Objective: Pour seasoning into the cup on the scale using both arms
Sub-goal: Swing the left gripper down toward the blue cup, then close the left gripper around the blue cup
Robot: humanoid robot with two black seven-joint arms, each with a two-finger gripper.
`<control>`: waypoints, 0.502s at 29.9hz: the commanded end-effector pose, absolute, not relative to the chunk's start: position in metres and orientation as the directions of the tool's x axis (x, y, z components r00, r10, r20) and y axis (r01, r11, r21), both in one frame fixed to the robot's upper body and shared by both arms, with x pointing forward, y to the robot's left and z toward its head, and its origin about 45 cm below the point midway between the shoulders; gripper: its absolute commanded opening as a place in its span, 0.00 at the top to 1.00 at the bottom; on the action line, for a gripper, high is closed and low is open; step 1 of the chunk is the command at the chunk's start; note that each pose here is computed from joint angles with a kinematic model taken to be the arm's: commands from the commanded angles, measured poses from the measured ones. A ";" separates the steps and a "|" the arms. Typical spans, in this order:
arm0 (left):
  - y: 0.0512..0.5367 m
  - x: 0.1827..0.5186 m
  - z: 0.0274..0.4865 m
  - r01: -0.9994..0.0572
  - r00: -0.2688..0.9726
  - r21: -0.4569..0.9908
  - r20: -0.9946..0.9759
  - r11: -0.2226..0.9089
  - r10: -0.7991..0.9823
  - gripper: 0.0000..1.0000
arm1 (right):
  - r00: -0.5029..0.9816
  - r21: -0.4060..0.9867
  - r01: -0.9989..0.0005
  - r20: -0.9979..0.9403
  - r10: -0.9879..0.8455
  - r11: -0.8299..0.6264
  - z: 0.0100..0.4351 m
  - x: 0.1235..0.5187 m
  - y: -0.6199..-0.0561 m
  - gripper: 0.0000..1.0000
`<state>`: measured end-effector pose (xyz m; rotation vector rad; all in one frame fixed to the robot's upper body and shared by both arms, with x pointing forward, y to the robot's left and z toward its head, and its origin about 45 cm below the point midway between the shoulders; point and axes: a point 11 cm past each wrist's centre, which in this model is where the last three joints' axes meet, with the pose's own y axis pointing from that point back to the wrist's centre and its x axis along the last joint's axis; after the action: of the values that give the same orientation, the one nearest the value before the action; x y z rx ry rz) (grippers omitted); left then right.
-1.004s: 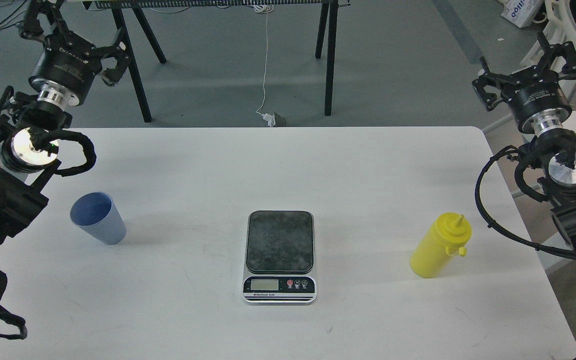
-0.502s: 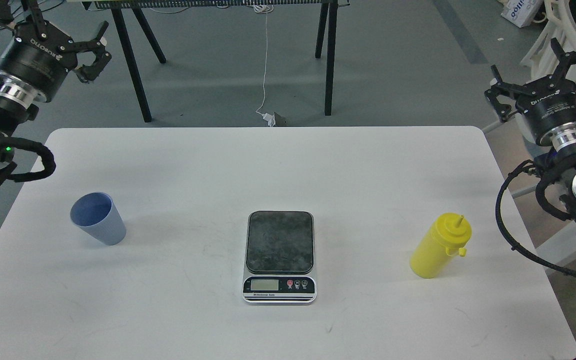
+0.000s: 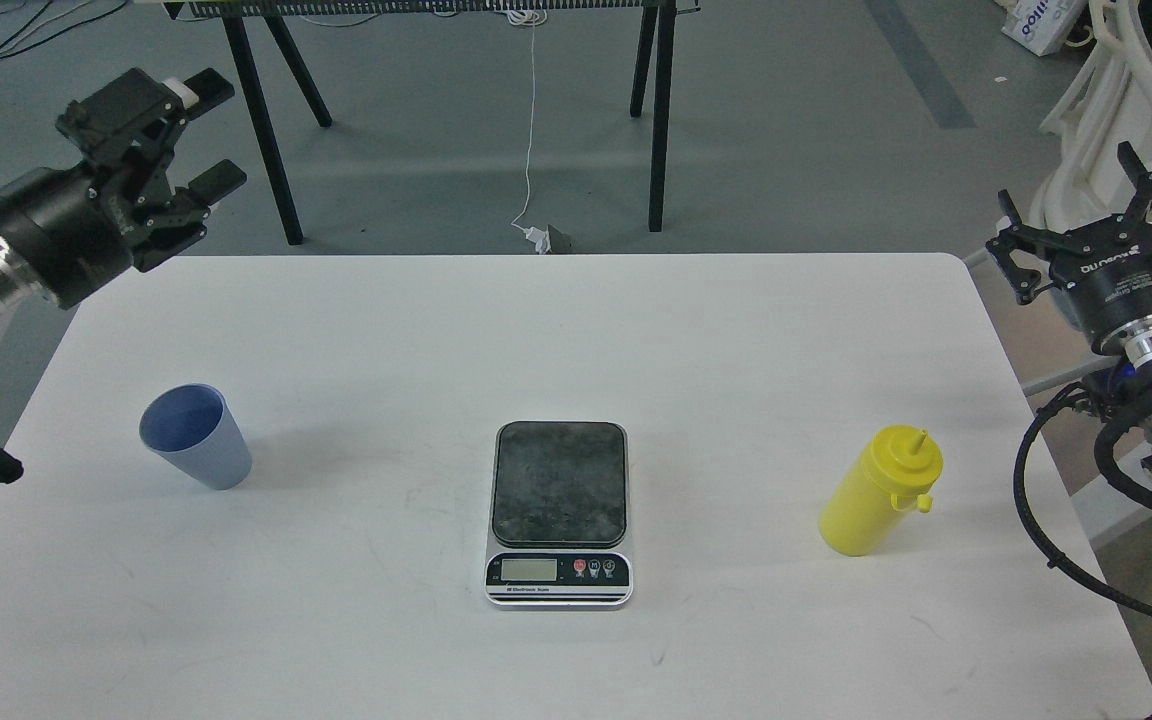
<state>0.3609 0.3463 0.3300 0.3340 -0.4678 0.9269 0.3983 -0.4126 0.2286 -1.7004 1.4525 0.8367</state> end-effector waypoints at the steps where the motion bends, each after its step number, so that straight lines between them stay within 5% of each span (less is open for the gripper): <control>1: 0.352 0.356 0.323 -0.811 0.492 0.150 0.699 0.566 0.519 0.01 | 0.157 -0.130 -0.987 -0.856 -0.492 -0.090 0.229 0.395 -0.410 0.00; 15: 0.393 0.351 0.275 -0.811 0.446 0.357 0.890 0.463 0.095 0.14 | 0.151 -0.125 -0.989 -0.856 -0.495 -0.084 0.228 0.392 -0.413 0.00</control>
<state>0.3519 0.3816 0.2896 0.8360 -0.9001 0.7045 0.3923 -0.4114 0.2270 -1.6860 1.4360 0.8448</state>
